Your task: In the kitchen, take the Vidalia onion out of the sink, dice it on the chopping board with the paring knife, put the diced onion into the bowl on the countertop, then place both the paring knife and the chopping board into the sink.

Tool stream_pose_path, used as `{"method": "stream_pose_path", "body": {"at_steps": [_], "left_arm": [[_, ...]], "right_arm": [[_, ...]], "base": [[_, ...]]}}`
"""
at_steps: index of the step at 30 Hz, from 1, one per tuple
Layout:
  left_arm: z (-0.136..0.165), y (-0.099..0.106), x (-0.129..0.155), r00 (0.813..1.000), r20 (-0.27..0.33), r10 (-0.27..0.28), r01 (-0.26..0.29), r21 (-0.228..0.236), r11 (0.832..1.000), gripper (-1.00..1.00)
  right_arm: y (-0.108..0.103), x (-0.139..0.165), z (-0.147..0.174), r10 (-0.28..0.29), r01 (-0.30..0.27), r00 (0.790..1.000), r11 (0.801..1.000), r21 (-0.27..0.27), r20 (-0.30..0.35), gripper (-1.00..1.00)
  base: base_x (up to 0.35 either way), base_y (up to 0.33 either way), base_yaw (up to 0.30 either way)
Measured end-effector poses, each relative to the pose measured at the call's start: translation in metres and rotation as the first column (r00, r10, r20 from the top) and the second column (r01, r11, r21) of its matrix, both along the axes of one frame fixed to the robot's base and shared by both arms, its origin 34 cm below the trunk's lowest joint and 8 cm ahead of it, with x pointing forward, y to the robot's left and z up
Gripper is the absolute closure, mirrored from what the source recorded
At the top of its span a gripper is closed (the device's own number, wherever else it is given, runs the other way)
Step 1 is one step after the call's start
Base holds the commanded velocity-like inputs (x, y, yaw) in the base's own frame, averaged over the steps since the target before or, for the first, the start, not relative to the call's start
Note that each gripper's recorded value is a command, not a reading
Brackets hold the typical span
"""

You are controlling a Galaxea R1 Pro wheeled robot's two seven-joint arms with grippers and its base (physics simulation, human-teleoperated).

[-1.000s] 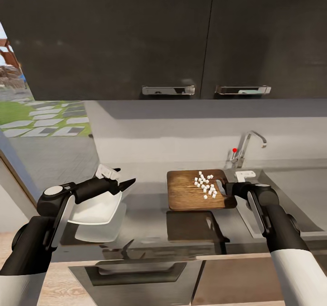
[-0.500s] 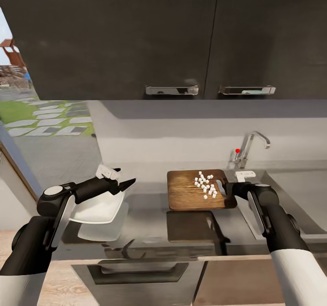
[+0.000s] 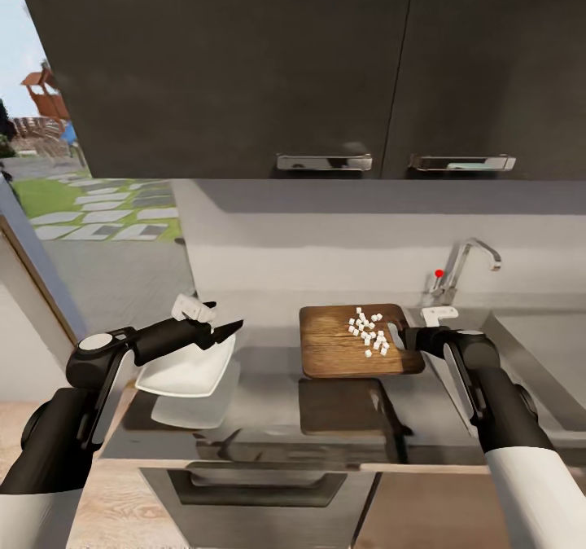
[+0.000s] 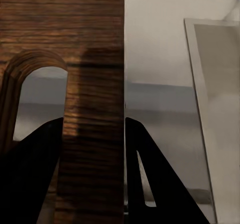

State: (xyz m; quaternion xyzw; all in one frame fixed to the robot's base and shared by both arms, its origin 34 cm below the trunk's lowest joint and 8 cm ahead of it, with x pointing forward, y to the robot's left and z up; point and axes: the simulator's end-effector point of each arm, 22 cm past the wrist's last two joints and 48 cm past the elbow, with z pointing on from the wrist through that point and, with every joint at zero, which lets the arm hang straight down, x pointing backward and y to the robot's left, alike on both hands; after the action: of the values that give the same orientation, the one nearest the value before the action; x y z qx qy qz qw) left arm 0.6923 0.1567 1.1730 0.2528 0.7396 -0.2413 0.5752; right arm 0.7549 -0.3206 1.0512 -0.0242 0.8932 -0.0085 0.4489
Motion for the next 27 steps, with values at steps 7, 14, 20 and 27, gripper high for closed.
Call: {"method": "stream_pose_path", "body": {"at_steps": [7, 14, 20, 27], "left_arm": [[0.0, 0.0, 0.0, 1.0, 0.0, 0.0, 0.0, 0.0, 1.0, -1.0], [0.0, 0.0, 0.0, 1.0, 0.0, 0.0, 0.0, 0.0, 1.0, -1.0], [0.0, 0.0, 0.0, 1.0, 0.0, 0.0, 0.0, 0.0, 1.0, -1.0], [0.0016, 0.0, -0.0005, 1.0, 0.003, 0.0, 0.0, 0.0, 1.0, -1.0]], "right_arm": [[-0.0001, 0.0, 0.0, 0.0, 0.0, 1.0, 1.0, 0.0, 0.0, 1.0], [0.0, 0.0, 0.0, 0.0, 0.0, 1.0, 1.0, 0.0, 0.0, 1.0], [0.0001, 0.0, 0.0, 0.0, 0.0, 1.0, 1.0, 0.0, 0.0, 1.0], [-0.0001, -0.0003, 0.0016, -0.001, 0.001, 1.0, 1.0, 0.0, 0.002, 1.0]], "base": [[0.0, 0.0, 0.117], [0.0, 0.0, 0.117], [0.0, 0.0, 0.122], [0.0, 0.0, 0.141]]}}
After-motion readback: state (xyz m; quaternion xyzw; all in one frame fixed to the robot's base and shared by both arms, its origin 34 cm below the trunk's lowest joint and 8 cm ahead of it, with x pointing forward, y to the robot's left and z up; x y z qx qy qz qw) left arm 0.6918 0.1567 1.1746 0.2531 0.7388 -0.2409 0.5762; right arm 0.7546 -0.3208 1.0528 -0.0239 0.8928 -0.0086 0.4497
